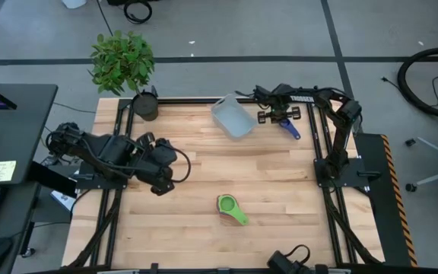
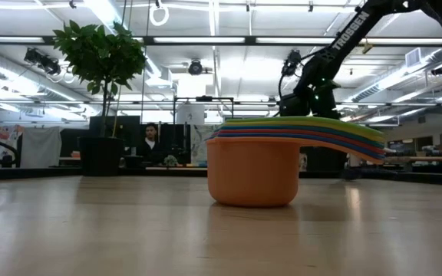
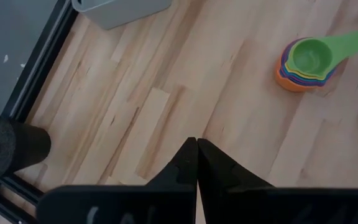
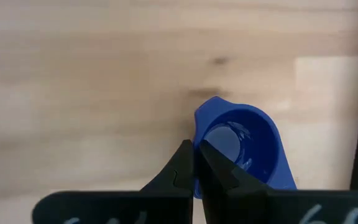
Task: Nest measuring cups in basket
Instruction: Stack the dark blue measuring cup on top of the green measuring cup
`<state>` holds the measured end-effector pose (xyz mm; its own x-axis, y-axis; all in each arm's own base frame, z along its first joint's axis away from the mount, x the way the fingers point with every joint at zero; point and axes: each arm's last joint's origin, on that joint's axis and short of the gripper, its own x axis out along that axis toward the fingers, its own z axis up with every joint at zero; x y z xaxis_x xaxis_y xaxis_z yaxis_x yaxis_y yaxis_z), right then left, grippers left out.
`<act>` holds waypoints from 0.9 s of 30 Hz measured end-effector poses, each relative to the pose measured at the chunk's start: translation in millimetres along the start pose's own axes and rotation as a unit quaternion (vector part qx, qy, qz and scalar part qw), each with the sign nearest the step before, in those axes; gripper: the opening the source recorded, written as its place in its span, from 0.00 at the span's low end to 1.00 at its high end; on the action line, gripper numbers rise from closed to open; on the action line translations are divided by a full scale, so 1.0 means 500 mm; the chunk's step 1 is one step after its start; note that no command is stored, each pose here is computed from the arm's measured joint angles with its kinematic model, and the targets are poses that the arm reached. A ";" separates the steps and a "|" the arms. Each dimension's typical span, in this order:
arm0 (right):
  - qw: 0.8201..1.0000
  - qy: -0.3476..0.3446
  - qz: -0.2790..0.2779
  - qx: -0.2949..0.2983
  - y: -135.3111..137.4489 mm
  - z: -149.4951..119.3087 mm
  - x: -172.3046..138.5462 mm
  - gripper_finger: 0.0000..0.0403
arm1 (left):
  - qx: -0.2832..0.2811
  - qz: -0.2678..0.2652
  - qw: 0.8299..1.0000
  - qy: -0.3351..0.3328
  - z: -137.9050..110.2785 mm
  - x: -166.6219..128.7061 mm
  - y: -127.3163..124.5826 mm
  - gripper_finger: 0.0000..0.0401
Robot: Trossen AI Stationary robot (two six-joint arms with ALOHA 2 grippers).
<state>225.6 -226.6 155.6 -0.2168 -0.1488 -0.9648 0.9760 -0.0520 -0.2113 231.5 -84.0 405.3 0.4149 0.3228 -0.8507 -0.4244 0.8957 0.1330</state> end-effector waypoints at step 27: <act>0.982 -0.010 0.055 -0.182 0.078 -0.288 -0.155 0.03 | 0.021 -0.010 1.000 -0.010 -0.017 -0.014 -0.020 0.01</act>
<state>283.1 -74.7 199.5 -0.1065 -0.1531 -0.9825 0.9348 0.3214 -0.1514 225.8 -97.8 405.6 0.4389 0.3103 -0.8433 -0.3820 0.9139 0.1375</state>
